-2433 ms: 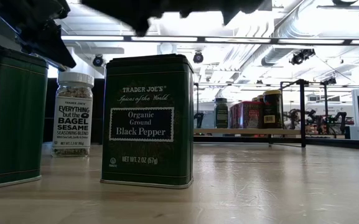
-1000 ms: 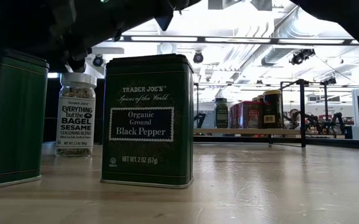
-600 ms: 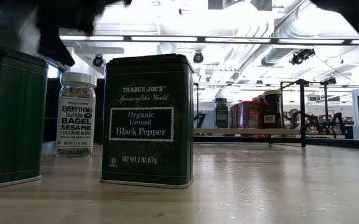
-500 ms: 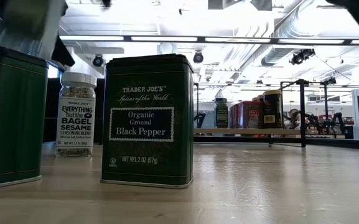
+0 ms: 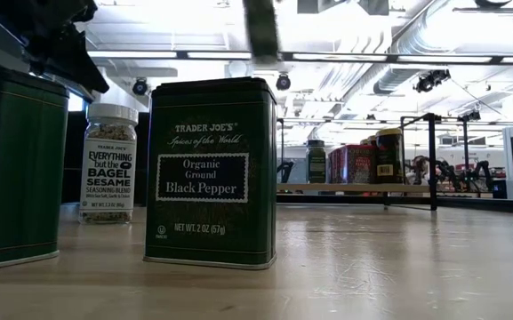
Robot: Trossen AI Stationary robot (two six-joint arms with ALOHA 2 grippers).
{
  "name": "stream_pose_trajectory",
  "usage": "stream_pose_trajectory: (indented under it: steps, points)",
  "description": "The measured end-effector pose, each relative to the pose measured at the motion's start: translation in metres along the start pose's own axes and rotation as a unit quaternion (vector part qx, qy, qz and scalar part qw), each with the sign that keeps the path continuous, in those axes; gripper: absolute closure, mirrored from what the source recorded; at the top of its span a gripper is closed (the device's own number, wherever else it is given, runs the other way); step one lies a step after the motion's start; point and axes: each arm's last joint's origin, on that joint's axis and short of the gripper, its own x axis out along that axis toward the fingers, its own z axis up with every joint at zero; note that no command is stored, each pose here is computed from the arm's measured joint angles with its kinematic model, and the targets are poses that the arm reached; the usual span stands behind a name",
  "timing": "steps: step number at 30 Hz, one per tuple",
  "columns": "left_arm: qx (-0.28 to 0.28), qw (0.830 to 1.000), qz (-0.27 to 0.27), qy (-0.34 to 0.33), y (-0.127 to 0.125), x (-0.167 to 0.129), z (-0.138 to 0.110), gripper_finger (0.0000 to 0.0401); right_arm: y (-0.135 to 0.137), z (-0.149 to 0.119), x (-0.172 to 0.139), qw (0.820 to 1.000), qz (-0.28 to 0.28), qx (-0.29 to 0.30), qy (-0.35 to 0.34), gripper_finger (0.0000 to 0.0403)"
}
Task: Shelf spices
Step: Put the bottom green seasoning bottle on the shelf aligned with the other green seasoning bottle
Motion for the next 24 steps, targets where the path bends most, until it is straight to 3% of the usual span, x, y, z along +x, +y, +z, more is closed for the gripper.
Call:
stream_pose_trajectory:
  steps: [4,10,15,24]
  points:
    - [0.019,1.0,0.011,-0.013,0.001,0.0,0.001,0.0399,-0.025,-0.053,0.001,0.999,-0.007,0.045,0.029,0.0208]
    - [0.022,0.999,0.02,-0.023,0.001,0.0,0.001,0.0399,-0.065,-0.139,0.016,0.992,-0.072,0.098,0.011,0.0208]
    - [0.025,0.999,0.028,-0.031,0.002,0.0,0.002,0.0399,-0.093,-0.193,0.021,0.986,-0.08,0.149,0.003,0.0208]
    - [0.013,0.999,0.027,-0.034,0.001,0.0,0.002,0.0399,-0.115,-0.226,0.02,0.981,-0.074,0.179,0.002,0.0193]
